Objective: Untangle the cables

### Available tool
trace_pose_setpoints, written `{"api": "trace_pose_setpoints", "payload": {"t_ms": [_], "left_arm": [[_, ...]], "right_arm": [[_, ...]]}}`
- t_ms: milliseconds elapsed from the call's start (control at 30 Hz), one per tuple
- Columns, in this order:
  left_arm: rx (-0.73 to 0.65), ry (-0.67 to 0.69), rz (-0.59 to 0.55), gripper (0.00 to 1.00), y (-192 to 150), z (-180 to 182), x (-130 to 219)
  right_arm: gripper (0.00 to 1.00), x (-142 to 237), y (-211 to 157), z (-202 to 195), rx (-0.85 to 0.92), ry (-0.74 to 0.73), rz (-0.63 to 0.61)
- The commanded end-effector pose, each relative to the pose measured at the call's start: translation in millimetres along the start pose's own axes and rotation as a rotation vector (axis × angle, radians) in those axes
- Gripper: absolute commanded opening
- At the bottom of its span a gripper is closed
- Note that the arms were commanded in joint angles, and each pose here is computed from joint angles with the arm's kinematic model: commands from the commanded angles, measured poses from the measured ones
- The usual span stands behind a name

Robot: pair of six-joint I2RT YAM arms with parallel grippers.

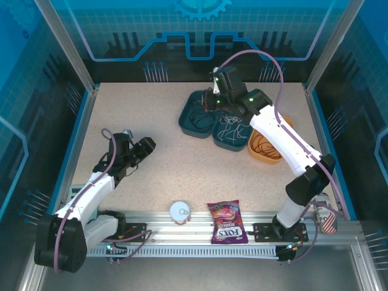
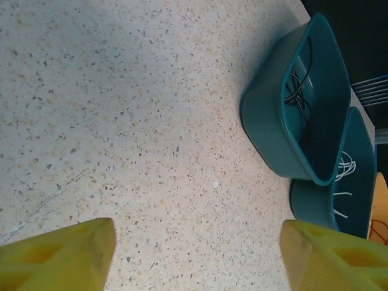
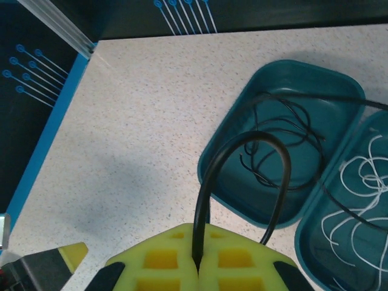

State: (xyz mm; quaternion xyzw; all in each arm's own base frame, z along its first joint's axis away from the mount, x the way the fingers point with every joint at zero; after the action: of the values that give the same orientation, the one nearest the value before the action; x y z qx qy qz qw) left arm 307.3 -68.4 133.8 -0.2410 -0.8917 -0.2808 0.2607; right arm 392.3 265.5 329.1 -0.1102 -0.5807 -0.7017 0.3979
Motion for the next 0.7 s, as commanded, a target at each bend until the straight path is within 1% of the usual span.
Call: {"api": "trace_pose_setpoints", "payload": {"t_ms": [0, 33, 67, 100, 200, 467, 667], "left_arm": [[-0.022, -0.030, -0.005, 0.81, 5.4, -10.7, 8.0], [-0.026, -0.032, -0.005, 0.86, 5.5, -11.4, 8.7], [-0.029, -0.034, -0.003, 0.94, 5.3, -12.3, 9.5], [-0.031, -0.034, -0.003, 0.99, 5.5, -12.4, 10.0], [-0.033, -0.028, -0.002, 0.99, 5.6, -12.5, 12.2], [-0.063, 0.000, -0.033, 0.99, 9.0, -11.4, 28.3], [-0.079, 0.006, -0.035, 0.99, 7.2, -9.6, 34.6]], "right_arm": [[0.00, 9.1, 11.7, 9.0, 0.051, 0.033, -0.005], [0.00, 10.5, 15.9, 9.2, 0.060, 0.028, -0.014], [0.00, 11.6, 20.1, 8.5, 0.071, 0.018, -0.023], [0.00, 11.1, 22.8, 6.9, 0.077, 0.004, -0.028], [0.00, 8.4, 30.6, 3.2, 0.085, -0.016, -0.033], [0.00, -17.1, 45.7, -9.6, 0.101, -0.084, -0.041], [0.00, -53.9, 43.8, -26.0, 0.139, -0.168, -0.025]]}}
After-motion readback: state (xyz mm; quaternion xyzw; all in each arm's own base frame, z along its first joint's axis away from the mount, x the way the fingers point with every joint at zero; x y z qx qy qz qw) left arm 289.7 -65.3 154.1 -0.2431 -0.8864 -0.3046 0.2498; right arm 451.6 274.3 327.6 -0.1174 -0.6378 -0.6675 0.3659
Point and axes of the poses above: each hand's point on the last joint's axis, 136 mm out from that joint toward the fingers, its own x axis back along the fingers, its own z axis along the line the jaws close on, y = z × x, the point moved 1 cm from there along x, back along the fingers, and after that the axes turned 4 degrees about x, right-handed, at the moved point
